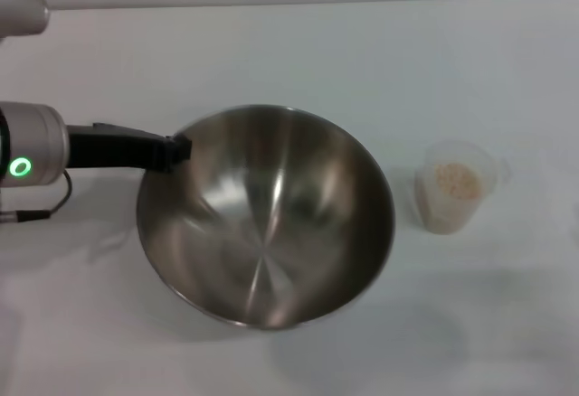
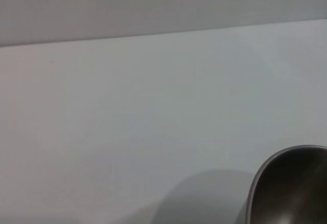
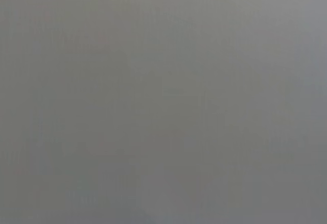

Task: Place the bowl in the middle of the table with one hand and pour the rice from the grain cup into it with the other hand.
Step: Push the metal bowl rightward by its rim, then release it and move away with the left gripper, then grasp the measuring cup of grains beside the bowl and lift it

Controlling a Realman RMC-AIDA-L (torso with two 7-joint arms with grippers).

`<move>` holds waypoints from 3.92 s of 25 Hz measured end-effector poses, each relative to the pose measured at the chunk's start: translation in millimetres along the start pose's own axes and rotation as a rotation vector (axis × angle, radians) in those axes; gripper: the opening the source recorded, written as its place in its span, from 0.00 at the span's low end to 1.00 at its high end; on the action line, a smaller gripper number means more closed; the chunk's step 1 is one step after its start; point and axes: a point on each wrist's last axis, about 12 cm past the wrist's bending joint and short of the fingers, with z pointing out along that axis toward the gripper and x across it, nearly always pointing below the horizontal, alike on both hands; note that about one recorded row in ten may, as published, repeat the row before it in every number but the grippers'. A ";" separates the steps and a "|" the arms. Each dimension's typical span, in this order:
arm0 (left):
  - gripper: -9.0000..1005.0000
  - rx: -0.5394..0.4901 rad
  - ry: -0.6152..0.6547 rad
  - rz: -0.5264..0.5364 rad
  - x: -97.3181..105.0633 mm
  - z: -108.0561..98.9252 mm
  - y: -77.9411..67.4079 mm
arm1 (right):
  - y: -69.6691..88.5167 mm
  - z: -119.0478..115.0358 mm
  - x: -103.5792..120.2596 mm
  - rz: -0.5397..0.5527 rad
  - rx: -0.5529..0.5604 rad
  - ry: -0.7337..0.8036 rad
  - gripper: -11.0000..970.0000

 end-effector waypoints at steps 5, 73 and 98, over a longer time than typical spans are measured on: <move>0.08 0.014 0.010 0.023 3.1 8.8 -8.2 | 0.0 -0.1 0.0 0.000 0.000 0.000 0.84; 0.83 -0.314 -0.644 0.445 -39.3 -23.1 -40.0 | -0.3 3.4 -1.5 0.000 -0.004 -0.024 0.84; 0.84 -0.727 -1.127 0.236 122.8 -0.3 53.0 | -6.1 -28.1 15.0 -0.041 -0.006 0.238 0.84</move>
